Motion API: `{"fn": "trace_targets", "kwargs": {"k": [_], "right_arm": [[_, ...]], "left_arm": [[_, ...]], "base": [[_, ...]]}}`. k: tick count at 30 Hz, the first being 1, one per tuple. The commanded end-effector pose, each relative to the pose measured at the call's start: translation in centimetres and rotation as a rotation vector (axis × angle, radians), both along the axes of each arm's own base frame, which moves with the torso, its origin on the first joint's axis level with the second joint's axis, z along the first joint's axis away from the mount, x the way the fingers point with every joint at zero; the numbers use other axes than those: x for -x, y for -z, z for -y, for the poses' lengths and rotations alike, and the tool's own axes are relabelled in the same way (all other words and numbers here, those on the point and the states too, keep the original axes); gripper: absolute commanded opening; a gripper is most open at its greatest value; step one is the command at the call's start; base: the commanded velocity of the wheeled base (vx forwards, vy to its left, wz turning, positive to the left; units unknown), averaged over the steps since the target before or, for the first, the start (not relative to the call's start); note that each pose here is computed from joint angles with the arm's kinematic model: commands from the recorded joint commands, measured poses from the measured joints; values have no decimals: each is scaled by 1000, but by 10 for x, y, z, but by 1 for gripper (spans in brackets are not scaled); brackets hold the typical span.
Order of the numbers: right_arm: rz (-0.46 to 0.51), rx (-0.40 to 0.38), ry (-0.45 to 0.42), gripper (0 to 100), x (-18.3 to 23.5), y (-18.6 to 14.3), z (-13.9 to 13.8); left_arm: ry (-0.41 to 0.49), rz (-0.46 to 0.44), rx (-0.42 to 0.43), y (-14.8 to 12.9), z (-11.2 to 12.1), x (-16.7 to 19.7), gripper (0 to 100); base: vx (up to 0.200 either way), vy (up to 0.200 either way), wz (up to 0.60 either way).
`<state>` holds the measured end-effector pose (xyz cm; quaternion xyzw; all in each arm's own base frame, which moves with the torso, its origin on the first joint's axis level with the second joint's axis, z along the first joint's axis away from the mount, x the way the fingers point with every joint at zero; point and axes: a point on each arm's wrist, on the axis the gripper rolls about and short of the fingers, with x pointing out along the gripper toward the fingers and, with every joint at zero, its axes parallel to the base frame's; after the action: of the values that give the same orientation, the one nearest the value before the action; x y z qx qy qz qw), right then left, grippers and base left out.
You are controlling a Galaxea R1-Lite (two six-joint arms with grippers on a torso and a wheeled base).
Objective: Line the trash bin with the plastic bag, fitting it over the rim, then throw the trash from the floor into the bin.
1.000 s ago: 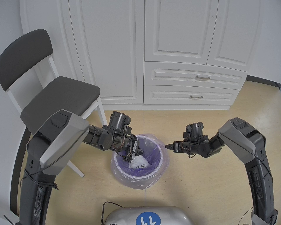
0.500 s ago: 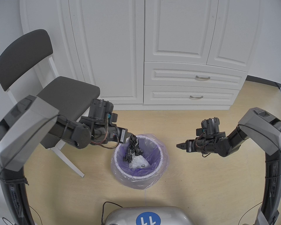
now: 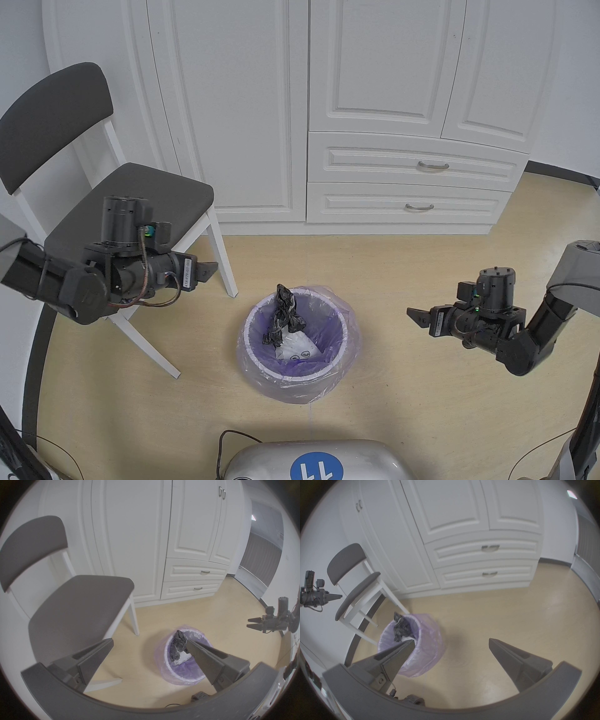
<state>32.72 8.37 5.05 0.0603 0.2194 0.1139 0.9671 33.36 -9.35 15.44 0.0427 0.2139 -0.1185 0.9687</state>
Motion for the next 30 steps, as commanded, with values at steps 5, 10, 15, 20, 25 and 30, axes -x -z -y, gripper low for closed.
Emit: {"fn": "trace_targets", "kwargs": {"k": [5,10,15,20,25,30], "right_arm": [[154,112,51,100,43,-19,15],[253,128,39,100,56,-32,11],[361,216,10,100,70,-35,14],[340,334,-12,100,76,-27,17],[338,388,-18,100,73,-24,20],[290,417,8,100,33,2,22]], "left_arm": [[-121,119,-16,-39,-32,65,100],[-133,67,-44,-23,-36,82,100],[-131,68,-48,-12,-34,91,100],[-120,91,-42,-1,-33,104,100],[-136,136,-25,4,-38,117,100],[-124,146,-19,19,-38,128,100]], "base": [[0,0,0],[0,0,0],[0,0,0],[0,0,0],[0,0,0],[0,0,0]]}}
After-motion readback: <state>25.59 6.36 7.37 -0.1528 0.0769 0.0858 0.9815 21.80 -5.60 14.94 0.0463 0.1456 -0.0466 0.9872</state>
